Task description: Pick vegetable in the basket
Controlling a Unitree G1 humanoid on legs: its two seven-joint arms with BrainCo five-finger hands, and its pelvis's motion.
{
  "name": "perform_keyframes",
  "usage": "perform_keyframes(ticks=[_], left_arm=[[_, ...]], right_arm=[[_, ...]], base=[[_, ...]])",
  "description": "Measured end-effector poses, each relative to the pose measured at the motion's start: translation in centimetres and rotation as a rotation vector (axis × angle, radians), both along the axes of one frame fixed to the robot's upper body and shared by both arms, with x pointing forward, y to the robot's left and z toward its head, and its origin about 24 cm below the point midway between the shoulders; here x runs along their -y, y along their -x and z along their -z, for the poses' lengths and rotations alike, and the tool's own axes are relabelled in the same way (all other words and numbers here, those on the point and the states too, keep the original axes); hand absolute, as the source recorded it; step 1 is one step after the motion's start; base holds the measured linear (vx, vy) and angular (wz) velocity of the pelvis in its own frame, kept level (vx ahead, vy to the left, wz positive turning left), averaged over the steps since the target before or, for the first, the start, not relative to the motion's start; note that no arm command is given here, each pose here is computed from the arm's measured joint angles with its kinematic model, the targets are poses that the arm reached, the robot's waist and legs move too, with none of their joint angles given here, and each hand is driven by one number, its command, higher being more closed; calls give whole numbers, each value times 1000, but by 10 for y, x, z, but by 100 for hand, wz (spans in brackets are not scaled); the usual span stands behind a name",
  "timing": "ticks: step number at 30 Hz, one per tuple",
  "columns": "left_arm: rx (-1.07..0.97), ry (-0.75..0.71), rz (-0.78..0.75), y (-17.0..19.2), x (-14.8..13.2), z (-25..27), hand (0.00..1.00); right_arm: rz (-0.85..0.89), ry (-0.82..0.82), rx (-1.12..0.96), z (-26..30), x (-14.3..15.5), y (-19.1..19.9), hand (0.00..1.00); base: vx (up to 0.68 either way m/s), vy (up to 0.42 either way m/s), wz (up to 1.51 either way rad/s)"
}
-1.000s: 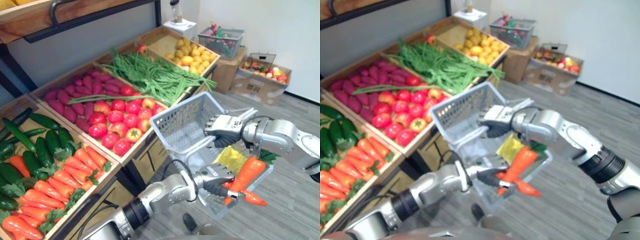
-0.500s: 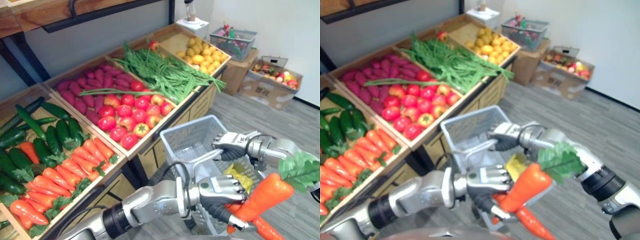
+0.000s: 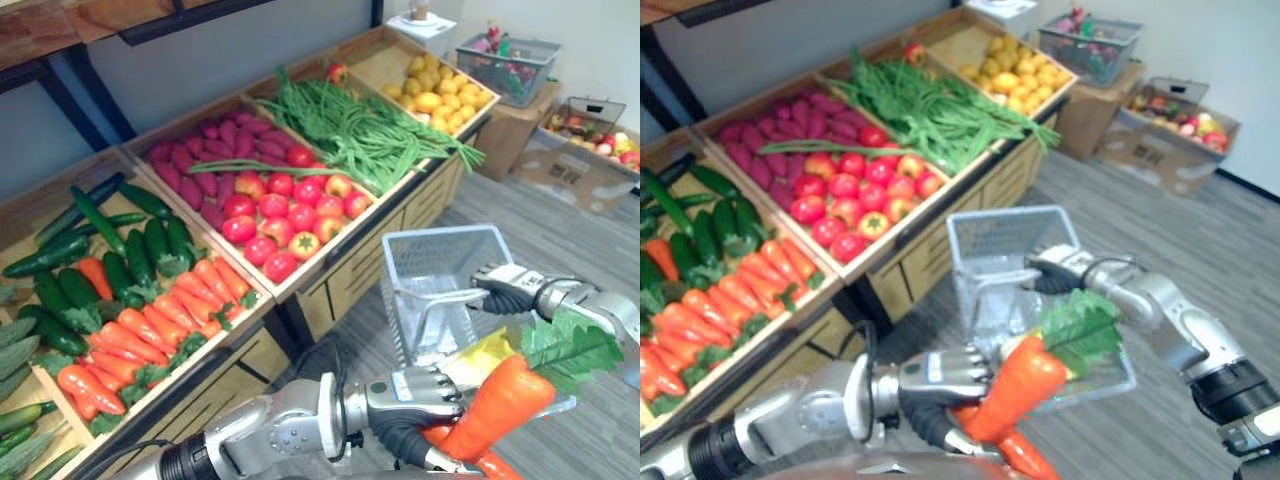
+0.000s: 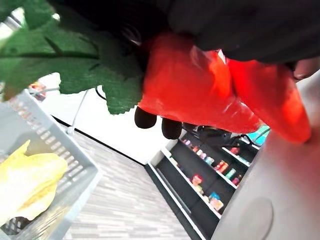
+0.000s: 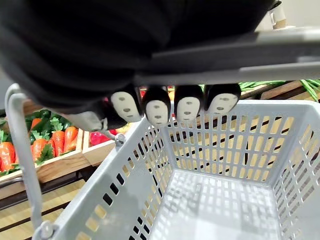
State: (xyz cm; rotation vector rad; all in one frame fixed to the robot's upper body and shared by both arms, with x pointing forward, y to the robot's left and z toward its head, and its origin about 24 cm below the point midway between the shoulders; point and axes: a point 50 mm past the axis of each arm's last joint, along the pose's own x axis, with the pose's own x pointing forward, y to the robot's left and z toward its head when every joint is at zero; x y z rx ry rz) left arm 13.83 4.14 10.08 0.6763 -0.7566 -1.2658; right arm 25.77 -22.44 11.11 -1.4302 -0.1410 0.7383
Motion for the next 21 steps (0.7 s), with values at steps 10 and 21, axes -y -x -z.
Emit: perform_keyframes(ticks=[10, 21], left_arm=[[63, 16, -75, -8, -10, -8, 100], [186, 15, -222, -31, -16, -13, 100]], right_arm=[[30, -1, -69, 16, 8, 14, 100], [10, -7, -72, 13, 6, 24, 100]], base=[[-5, 27, 3], [1, 3, 0]])
